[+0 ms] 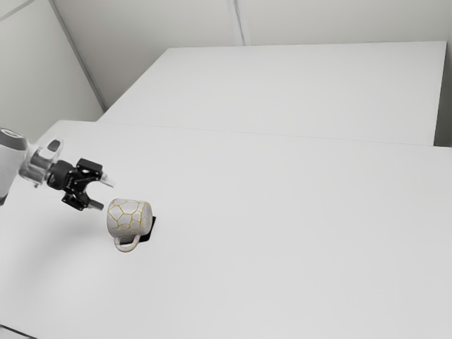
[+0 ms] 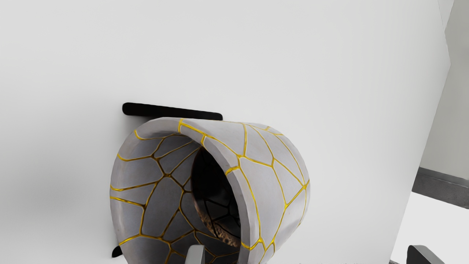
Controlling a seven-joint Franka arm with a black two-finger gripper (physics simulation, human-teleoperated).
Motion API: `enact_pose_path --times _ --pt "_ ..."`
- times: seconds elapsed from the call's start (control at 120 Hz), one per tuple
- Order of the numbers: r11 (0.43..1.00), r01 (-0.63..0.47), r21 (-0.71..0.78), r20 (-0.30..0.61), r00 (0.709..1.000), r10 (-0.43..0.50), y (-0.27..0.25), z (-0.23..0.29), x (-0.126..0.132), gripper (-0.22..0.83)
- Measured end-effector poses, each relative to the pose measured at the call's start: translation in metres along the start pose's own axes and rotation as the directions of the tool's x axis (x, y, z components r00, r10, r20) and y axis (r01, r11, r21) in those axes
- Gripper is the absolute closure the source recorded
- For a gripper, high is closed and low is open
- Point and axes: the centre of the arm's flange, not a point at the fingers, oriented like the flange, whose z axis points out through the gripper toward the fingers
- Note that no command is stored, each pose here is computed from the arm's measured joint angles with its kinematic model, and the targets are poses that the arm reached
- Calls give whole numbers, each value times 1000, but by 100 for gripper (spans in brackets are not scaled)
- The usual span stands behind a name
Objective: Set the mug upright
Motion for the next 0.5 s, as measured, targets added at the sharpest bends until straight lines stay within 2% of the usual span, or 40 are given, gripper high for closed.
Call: enact_pose_path --times 0.167,0.5 --pt "992 -29 -125 0 1000 30 -17 17 -15 0" --pt "965 -105 -239 -47 994 97 -31 43 -19 0"
